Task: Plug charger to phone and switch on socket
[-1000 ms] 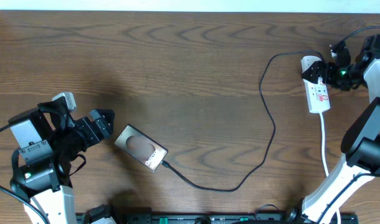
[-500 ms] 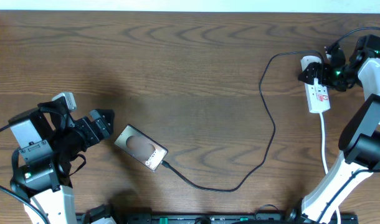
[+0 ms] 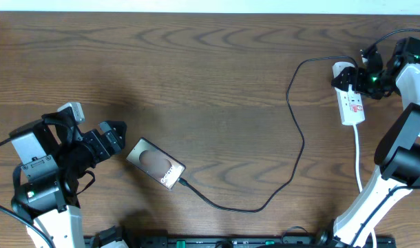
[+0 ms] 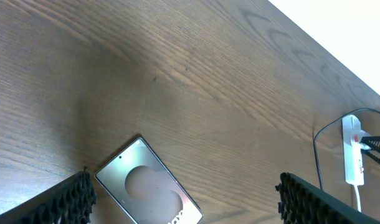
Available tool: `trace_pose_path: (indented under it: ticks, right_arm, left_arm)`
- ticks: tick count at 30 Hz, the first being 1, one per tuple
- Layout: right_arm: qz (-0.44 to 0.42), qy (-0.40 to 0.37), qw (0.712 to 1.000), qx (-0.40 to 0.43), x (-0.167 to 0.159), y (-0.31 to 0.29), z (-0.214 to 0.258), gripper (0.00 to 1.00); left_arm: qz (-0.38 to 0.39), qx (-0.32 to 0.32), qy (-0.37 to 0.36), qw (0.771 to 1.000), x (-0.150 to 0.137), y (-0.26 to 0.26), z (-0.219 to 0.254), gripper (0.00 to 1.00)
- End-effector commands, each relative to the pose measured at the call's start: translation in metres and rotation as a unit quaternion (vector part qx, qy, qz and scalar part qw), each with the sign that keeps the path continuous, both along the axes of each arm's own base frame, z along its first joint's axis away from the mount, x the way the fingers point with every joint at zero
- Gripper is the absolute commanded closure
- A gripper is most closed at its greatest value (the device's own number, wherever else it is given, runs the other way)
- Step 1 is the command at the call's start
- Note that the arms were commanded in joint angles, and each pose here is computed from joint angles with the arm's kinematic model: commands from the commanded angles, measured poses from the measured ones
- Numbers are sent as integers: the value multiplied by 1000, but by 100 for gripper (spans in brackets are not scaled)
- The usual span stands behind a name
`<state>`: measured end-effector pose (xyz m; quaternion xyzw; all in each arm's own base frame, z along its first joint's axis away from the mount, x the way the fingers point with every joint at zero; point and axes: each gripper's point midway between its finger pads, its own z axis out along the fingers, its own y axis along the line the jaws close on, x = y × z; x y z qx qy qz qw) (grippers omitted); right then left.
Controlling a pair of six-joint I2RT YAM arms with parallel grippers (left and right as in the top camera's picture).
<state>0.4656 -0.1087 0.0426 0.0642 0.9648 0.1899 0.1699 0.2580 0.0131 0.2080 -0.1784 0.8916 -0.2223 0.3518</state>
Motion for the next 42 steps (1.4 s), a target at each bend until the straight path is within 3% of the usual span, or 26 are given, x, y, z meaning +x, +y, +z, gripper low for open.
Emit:
trace_pose_path:
  ticks: [1, 4, 7, 12, 17, 25, 32, 42]
  right_arm:
    - [30, 22, 991, 125, -3, 63, -12, 12]
    - [-13, 50, 995, 85, -6, 45, -14, 11]
    - [-58, 69, 995, 30, -10, 22, -1, 5]
    - [-149, 57, 985, -62, -13, -16, 64, 1]
    - [-267, -13, 957, -112, -26, -40, 163, 1]
    - [-279, -143, 942, -118, -57, -27, 271, 1]
    - [-281, -182, 935, -121, -74, -21, 303, 1]
    - [-281, -181, 935, -121, -74, -21, 303, 1]
  left_arm:
    - [-6, 12, -12, 1000, 2, 1, 7, 8]
    - [-6, 12, -12, 1000, 2, 1, 7, 8]
    - [-6, 12, -12, 1000, 2, 1, 7, 8]
    - [-6, 12, -12, 1000, 2, 1, 7, 8]
    - [-6, 12, -12, 1000, 2, 1, 7, 8]
    - [-6, 12, -12, 1000, 2, 1, 7, 8]
    - [-6, 12, -12, 1000, 2, 1, 7, 8]
    - [-27, 13, -13, 999, 2, -10, 8, 8]
